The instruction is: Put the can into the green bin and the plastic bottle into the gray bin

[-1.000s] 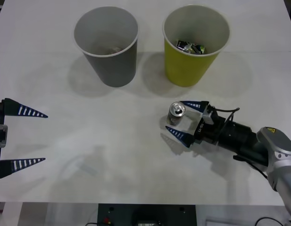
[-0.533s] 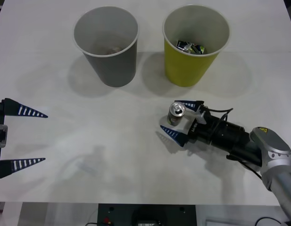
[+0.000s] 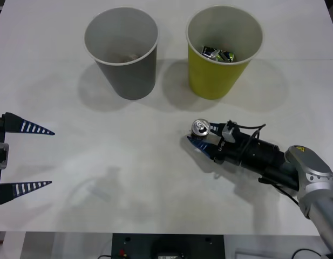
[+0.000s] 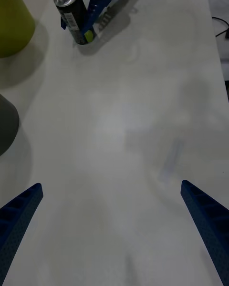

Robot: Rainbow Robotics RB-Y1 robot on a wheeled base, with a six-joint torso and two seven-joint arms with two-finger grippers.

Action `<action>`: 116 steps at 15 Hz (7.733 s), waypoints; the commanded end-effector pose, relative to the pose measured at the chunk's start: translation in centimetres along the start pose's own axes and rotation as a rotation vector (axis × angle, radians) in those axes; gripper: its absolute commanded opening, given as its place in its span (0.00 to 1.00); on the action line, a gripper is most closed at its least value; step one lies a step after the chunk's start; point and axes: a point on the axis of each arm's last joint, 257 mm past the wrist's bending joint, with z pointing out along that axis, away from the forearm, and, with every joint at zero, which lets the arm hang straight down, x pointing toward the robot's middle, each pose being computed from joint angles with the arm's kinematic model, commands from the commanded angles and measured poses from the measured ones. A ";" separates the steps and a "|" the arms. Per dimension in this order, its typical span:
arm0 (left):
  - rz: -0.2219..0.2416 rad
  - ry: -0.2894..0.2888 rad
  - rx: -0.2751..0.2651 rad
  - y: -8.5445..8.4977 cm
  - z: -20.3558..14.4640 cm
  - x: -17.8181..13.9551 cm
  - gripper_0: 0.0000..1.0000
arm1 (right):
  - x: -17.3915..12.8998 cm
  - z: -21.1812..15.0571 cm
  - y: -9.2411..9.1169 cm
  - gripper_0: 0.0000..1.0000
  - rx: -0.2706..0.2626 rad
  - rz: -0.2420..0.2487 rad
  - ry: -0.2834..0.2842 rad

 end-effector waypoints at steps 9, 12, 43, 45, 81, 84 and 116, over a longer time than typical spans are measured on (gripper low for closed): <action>0.000 0.000 0.000 0.0 0.0 0.0 1.00 | -1.6 -2.5 -0.4 0.00 -0.041 -0.017 -0.032; 0.000 0.000 0.000 0.0 0.0 0.0 1.00 | -2.1 -4.6 -0.1 0.00 -0.086 -0.007 0.035; 0.000 0.000 0.000 0.0 0.0 0.0 1.00 | -17.2 -14.3 -5.0 0.00 0.030 0.334 0.699; 0.000 0.000 0.000 0.0 0.0 0.0 1.00 | -18.2 -14.5 -6.3 0.00 0.026 0.335 0.725; 0.000 0.000 0.000 0.0 0.0 0.0 1.00 | -23.5 -0.1 -19.9 1.00 0.150 0.176 0.871; 0.000 0.000 0.000 0.0 0.0 0.0 1.00 | -25.1 -2.5 -18.9 1.00 0.071 0.203 0.860; 0.000 0.000 0.000 0.0 0.0 0.0 1.00 | -14.9 -21.4 -3.9 1.00 -0.242 -0.242 0.598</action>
